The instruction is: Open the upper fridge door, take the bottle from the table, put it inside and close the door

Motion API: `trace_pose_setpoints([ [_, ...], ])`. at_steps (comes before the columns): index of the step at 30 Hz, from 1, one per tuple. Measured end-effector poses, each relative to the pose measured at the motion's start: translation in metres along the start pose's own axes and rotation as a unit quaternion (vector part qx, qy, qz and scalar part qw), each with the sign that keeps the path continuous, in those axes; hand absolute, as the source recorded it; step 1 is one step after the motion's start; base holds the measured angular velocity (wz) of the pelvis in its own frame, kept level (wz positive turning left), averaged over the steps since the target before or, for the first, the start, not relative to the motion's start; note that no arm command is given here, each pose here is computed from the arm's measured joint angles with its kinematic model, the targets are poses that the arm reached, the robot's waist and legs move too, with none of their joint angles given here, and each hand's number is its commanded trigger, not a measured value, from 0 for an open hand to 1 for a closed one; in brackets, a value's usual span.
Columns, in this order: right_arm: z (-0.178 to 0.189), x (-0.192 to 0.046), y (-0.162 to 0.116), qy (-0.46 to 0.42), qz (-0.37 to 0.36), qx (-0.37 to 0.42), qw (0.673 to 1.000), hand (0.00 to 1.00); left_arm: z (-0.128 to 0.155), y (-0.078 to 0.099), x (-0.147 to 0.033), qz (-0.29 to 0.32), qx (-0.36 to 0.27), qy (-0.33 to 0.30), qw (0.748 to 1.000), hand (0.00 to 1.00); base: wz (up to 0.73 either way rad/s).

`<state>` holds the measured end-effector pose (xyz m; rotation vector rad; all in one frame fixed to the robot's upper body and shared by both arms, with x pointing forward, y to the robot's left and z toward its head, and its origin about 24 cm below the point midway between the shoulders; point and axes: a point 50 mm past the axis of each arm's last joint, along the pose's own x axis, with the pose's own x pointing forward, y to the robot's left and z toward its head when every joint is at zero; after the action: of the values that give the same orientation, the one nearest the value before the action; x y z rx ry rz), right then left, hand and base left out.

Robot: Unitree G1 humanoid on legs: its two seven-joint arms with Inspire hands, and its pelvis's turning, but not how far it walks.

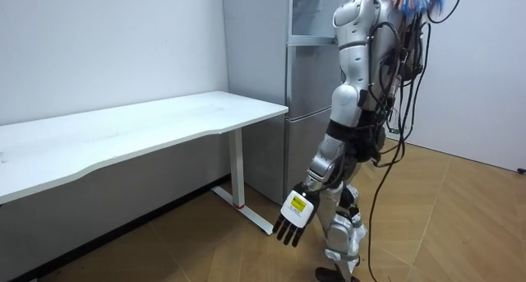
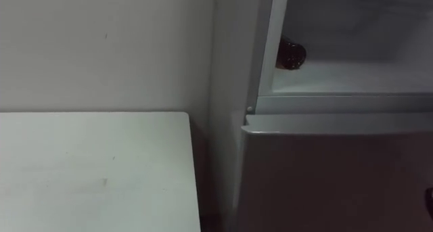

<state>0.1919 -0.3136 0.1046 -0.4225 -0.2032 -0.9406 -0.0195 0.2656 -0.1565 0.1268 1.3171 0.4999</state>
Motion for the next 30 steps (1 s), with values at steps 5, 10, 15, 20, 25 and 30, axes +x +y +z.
trace_pose_setpoints([
  [5,0.017,-0.002,0.005,-0.038,0.038,0.006,0.999,0.00,0.001,-0.001,0.000,0.000,0.002,-0.001,1.000,0.00,-0.01],
  [10,0.024,-0.002,0.007,-0.051,0.053,0.015,0.997,0.00,0.004,-0.005,0.001,-0.007,0.013,-0.005,1.000,0.00,0.01],
  [15,0.036,-0.004,0.008,-0.074,0.069,0.028,0.995,0.00,0.004,-0.008,0.000,-0.013,0.026,-0.006,1.000,0.00,0.00],
  [20,0.040,-0.006,0.010,-0.081,0.079,0.034,0.993,0.00,0.003,-0.008,0.000,-0.014,0.027,-0.005,1.000,0.00,0.00],
  [25,0.040,-0.006,0.010,-0.082,0.081,0.035,0.993,0.00,0.003,-0.009,0.000,-0.018,0.037,-0.005,0.999,0.00,0.00],
  [30,0.040,-0.006,0.011,-0.082,0.083,0.035,0.993,0.00,0.003,-0.010,0.000,-0.021,0.043,-0.006,0.999,0.00,0.00],
])
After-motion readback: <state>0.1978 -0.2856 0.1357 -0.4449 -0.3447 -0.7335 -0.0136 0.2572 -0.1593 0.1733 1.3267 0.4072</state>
